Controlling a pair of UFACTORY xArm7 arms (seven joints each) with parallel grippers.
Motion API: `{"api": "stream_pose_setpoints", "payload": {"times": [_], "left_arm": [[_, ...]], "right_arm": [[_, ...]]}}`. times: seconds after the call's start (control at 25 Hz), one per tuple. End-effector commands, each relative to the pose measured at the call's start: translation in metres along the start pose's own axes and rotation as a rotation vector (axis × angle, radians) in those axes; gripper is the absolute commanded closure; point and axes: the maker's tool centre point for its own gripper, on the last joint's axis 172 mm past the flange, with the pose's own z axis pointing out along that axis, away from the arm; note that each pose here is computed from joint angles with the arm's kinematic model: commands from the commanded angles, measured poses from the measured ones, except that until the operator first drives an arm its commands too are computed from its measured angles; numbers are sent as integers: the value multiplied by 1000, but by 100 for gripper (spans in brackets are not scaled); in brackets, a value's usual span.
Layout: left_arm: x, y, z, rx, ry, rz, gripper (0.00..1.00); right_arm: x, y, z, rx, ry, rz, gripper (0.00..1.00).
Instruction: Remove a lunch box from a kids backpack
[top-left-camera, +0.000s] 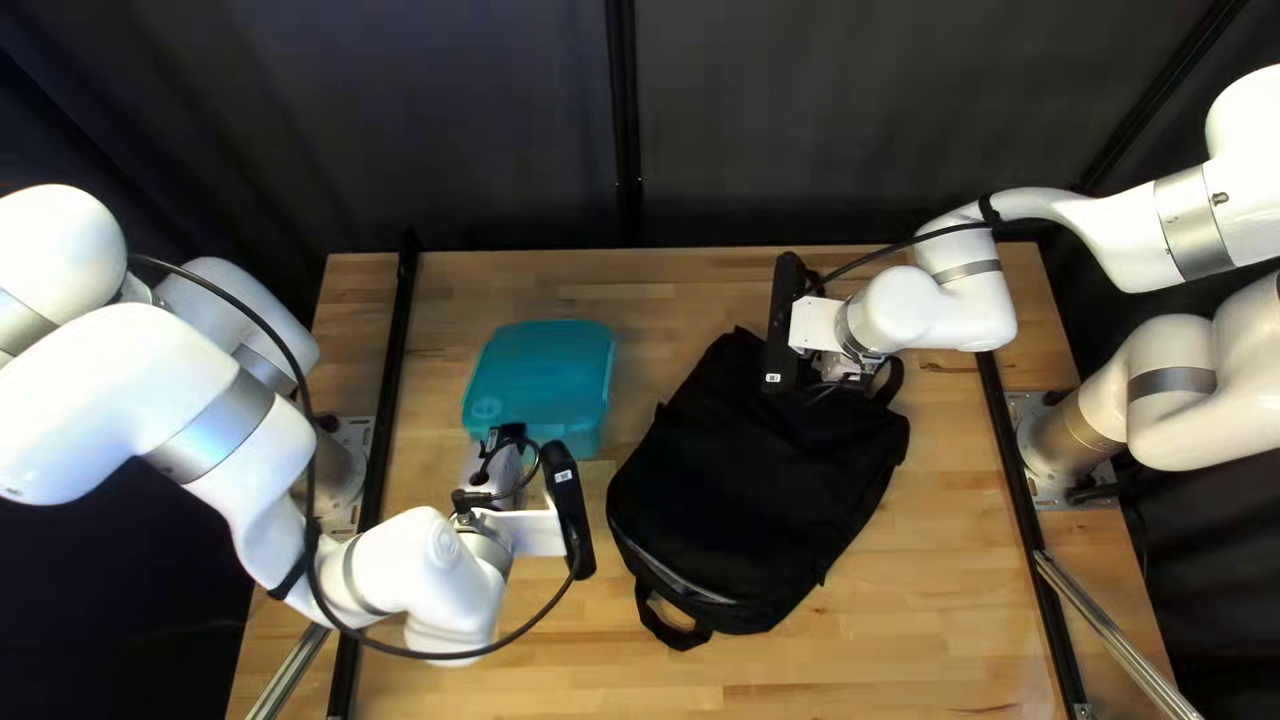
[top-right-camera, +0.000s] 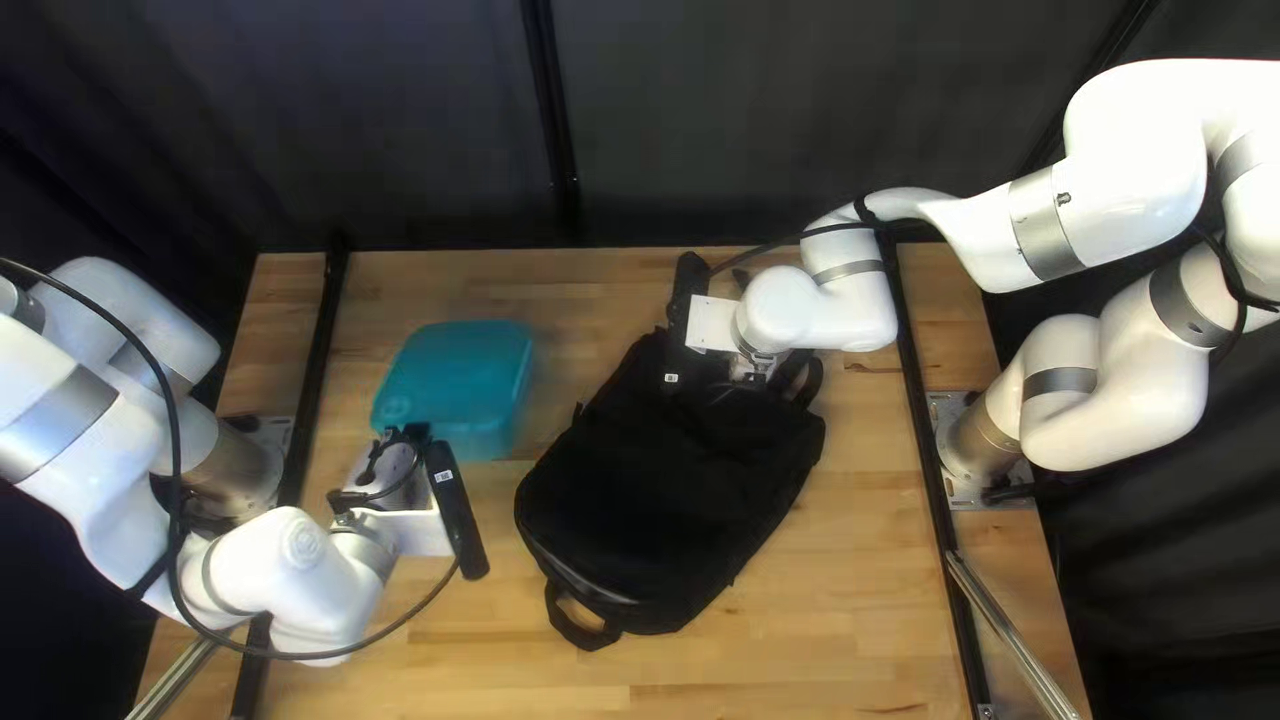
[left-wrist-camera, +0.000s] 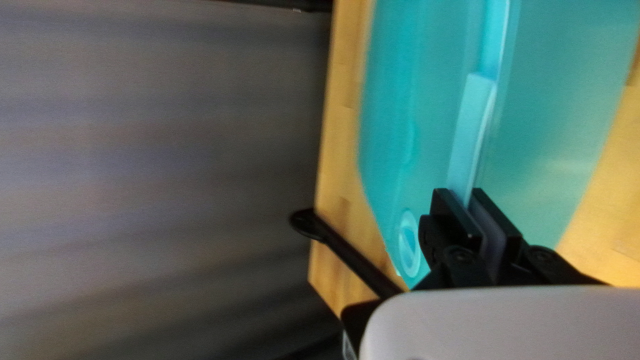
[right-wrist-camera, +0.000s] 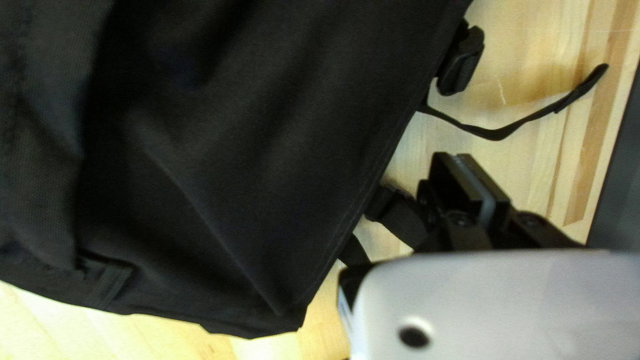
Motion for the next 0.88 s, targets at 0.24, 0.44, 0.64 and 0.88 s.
{"api": "stream_pose_setpoints", "payload": {"times": [0.24,0.44,0.64,0.88], "left_arm": [[-12,32,15,-151,-67,1,100],[-16,38,19,-184,-90,13,100],[-15,40,17,-214,-92,25,28],[-17,31,13,-260,-94,23,0]], "right_arm": [[0,0,2,1,0,-2,100],[-1,-1,1,1,0,-1,100],[0,-2,4,3,0,-1,100],[-1,-4,3,3,1,-1,100]]}}
